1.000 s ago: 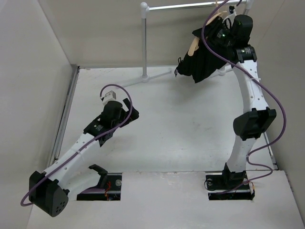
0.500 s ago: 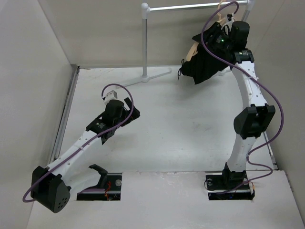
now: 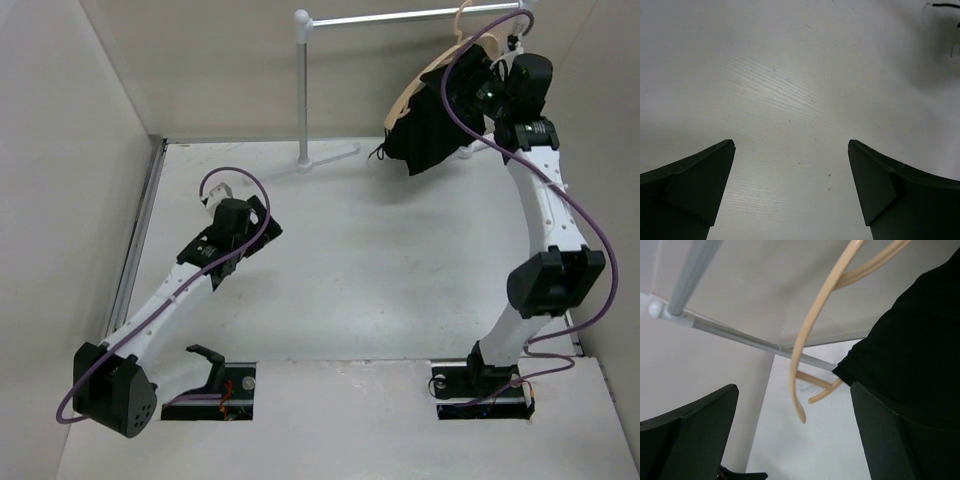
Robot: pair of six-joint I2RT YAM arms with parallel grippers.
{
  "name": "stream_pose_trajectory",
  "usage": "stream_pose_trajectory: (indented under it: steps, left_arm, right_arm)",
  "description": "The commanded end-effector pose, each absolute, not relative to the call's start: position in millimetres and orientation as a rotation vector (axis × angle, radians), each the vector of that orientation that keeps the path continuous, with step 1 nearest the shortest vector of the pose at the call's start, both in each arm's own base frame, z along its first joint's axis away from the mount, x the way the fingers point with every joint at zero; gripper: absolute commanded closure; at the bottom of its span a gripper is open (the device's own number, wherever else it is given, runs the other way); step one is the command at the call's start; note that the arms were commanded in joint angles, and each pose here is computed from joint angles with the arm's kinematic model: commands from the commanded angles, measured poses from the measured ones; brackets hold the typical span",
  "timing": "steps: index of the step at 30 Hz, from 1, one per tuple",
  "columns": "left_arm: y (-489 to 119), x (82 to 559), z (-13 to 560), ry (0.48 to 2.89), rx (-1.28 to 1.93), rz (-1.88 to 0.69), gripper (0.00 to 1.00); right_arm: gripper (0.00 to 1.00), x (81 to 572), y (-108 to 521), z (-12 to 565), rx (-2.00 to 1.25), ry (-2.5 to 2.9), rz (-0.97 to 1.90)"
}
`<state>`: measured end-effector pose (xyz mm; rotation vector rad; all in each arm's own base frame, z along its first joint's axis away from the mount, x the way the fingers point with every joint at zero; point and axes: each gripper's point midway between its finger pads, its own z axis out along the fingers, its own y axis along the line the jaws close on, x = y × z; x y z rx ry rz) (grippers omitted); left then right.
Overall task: Place the trousers on the hanger
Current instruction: Place the hanger at the clothesline, then reset both arms
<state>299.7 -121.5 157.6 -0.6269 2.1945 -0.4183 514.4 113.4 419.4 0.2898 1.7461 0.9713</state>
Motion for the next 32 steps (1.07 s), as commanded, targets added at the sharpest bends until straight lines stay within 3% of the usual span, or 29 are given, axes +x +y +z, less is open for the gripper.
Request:
stream_pose_trajectory:
  steps: [1,6,15,18,32]
  left_arm:
    - [-119.8,314.8,175.9,2.161,-0.636,-0.416,0.00]
    - [-133.1,324.5,171.1,2.216,-0.598,-0.393,0.00]
    - [-185.3,324.3,155.4,2.310,-0.449,-0.422,0.00]
    - [-200.3,321.6,148.1,2.340,-0.402,-0.426,0.00]
    - [-232.0,309.3,121.7,2.423,-0.285,-0.463,0.00]
  right_arm:
    - [0.00,475.6,94.4,473.2,0.245,1.574,0.907]
    - [0.00,436.9,72.5,428.0,0.363,1.610,0.844]
    - [0.00,345.6,22.5,220.3,0.879,1.822,0.554]
    - [0.00,319.6,19.9,179.4,0.948,1.874,0.519]
    - [0.00,295.0,41.6,153.2,0.929,1.963,0.548]
